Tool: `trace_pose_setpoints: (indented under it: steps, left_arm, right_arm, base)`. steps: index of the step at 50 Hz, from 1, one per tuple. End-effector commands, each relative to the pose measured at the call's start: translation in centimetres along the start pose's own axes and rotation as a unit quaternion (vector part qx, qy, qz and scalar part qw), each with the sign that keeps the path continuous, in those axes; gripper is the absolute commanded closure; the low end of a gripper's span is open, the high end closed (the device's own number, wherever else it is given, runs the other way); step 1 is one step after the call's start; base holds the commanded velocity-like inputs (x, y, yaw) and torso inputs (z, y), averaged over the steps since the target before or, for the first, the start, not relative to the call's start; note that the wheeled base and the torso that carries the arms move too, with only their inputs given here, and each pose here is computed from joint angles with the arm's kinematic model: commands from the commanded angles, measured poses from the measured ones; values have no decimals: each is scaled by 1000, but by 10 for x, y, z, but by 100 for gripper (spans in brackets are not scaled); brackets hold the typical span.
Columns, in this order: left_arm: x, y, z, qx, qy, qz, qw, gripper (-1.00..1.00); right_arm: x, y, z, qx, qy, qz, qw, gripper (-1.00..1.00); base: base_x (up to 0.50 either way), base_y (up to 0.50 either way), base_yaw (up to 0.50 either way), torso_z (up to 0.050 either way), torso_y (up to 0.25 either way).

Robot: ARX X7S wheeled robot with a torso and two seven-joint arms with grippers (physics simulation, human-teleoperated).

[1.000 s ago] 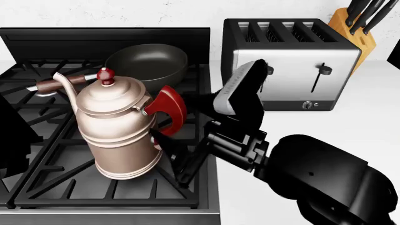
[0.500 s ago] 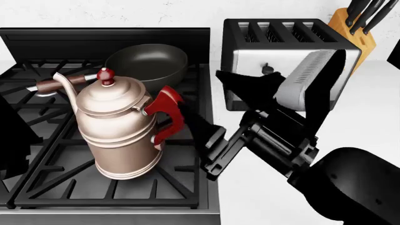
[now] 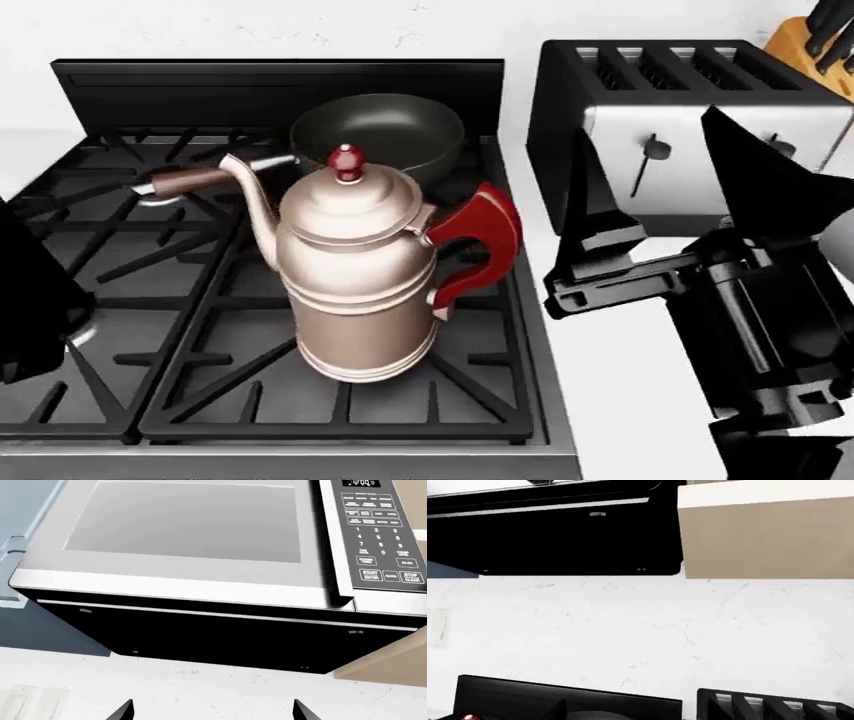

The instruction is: Pick the kettle from the counter and place it on a stove burner. Then turn the burner on.

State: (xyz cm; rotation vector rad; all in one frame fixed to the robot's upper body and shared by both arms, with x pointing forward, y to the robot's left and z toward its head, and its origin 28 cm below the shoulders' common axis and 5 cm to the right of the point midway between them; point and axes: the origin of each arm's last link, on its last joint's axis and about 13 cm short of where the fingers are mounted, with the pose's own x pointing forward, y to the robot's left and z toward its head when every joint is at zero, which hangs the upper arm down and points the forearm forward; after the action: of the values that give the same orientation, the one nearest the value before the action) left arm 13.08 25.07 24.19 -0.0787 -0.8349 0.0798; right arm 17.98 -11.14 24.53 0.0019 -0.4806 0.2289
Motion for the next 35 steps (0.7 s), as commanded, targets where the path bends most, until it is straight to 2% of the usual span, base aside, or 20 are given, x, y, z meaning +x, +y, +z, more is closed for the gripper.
trace_pose_setpoints:
  steps: [1,9,35]
  left_arm:
    - [0,-1,0,1,0,-2,1000,-100]
    - [0,-2,-1,5,4,-2,1000,-100]
    - [0,-2,-2,2,7,-4,1000,-100]
  right_arm:
    - [-18,1,-1,-27,-20,-83,996,-100]
    - [-19,1,-3,-33,-10,-101,994,-100]
    - [-18,2,-8,-32,4,-100,994,-100]
  base:
    - [-500,238,0,0,10]
    - [-500,240,0,0,0]
    - [-500,232,0,0,0]
